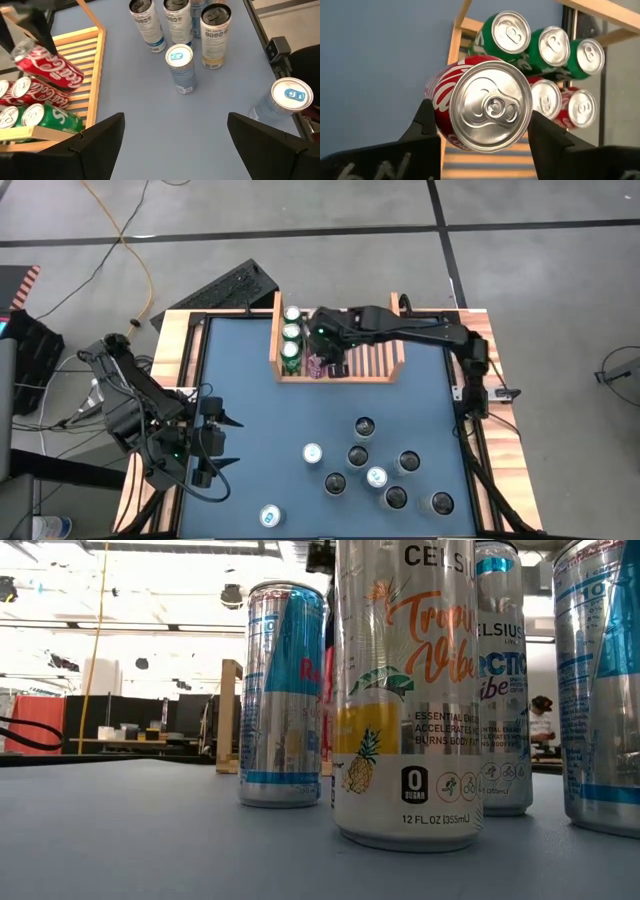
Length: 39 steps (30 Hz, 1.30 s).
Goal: Place canned beverage on shelf
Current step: Put the bottom left red soda can aligned with the red soda on the shelf
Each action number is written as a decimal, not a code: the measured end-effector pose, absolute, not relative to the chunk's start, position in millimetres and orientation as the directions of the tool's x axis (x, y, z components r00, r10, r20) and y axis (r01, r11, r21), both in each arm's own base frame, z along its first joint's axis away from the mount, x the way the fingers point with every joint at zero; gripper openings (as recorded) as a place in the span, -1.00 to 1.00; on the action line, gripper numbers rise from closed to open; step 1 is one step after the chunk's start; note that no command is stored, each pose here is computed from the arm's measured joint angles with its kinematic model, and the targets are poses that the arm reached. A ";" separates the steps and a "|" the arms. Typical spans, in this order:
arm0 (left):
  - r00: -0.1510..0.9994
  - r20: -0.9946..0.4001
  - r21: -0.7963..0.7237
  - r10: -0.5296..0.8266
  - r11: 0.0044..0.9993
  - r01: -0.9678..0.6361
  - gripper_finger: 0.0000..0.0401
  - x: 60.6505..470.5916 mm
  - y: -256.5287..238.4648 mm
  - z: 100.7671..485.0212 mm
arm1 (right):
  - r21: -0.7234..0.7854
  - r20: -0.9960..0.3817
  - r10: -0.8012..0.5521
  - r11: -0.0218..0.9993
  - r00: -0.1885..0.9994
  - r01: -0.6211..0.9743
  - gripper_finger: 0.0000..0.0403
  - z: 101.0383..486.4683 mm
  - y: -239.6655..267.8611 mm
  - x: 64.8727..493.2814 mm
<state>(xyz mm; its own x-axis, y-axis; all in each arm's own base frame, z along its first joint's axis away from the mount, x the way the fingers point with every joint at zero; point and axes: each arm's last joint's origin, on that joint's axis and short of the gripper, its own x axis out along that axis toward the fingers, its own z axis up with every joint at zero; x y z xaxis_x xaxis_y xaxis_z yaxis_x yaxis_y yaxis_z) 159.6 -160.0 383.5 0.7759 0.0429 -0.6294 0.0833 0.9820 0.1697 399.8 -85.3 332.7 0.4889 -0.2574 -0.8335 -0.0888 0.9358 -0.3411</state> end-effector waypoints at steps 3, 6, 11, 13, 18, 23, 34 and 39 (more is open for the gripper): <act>0.776 -0.629 0.170 0.044 0.982 0.082 0.70 159.6 -160.0 383.6 | -0.373 -0.810 -0.268 0.922 0.521 -0.106 -0.16 316.7 -85.7 396.9; 0.780 -0.623 0.177 0.053 0.981 0.075 0.70 159.7 -159.7 383.7 | -0.414 -0.786 -0.294 0.903 0.544 -0.110 -0.16 305.6 -90.2 394.7; 0.789 -0.610 0.190 0.073 0.980 0.057 0.70 160.0 -159.2 384.1 | -0.448 -0.779 -0.327 0.887 0.534 -0.110 -0.16 291.5 -106.5 394.1; 0.794 -0.603 0.198 0.084 0.979 0.047 0.70 160.1 -158.9 384.3 | -0.464 -0.763 -0.336 0.879 0.552 -0.107 -0.16 288.5 -112.0 395.2; 0.795 -0.601 0.194 0.086 0.980 0.040 0.70 160.1 -158.8 384.4 | -0.441 -0.764 -0.304 0.890 0.569 -0.116 -0.16 285.3 -120.8 393.5; 0.794 -0.601 0.195 0.087 0.980 0.041 0.70 160.1 -158.7 384.3 | -0.428 -0.761 -0.287 0.896 0.582 -0.118 -0.16 276.7 -127.8 399.3; 0.792 -0.604 0.216 0.090 0.975 0.054 0.70 159.6 -158.1 384.2 | -0.425 -0.810 -0.288 0.889 0.511 -0.172 -0.16 247.4 -129.2 409.7; 0.792 -0.604 0.219 0.090 0.974 0.057 0.70 159.6 -158.1 384.2 | -0.416 -0.812 -0.279 0.893 0.513 -0.173 -0.16 246.1 -129.3 410.3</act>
